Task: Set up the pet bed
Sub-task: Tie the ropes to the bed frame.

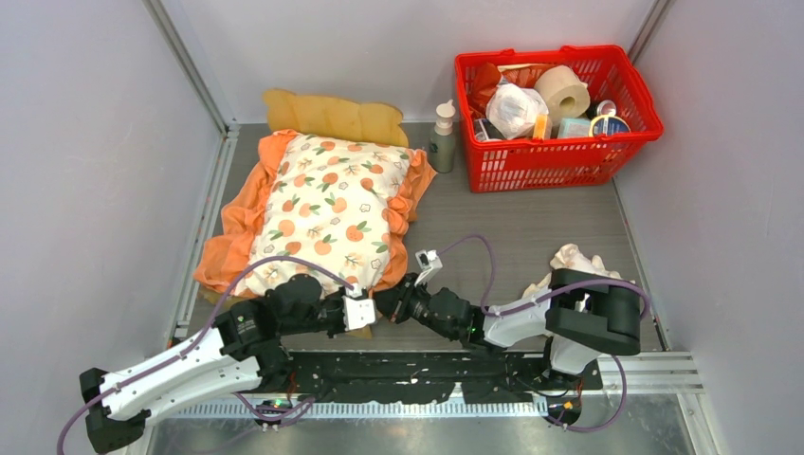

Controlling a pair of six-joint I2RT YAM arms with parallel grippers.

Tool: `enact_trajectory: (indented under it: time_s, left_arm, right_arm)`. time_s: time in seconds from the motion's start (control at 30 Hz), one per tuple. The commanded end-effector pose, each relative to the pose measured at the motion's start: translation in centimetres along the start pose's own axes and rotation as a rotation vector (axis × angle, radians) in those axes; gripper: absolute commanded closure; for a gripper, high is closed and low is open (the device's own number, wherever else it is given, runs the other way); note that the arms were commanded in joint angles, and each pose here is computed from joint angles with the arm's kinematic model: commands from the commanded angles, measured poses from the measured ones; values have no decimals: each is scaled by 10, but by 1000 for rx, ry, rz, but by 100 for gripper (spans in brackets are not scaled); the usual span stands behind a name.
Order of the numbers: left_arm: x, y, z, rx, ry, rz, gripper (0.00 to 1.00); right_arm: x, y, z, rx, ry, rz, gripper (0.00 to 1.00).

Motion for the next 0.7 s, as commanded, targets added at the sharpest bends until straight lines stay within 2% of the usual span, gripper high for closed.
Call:
enact_trajectory:
  time_s: [0.0, 0.67]
  left_arm:
    - [30, -1, 2, -17, 58, -144, 100]
    - [29, 1, 8, 21, 88, -123, 100]
  right_arm:
    - [8, -5, 1, 5, -48, -12, 95]
    - [1, 7, 14, 94, -33, 25, 95]
Point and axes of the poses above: each gripper's point midway between its finger pads, its own y axis out along the fingers, its own z axis along the line the jaws close on, x = y × z, the point moved 6 cm from there along -y, back along the fingers, and after that the axes turned 8 degrees about -y, right-handed, at the moved point
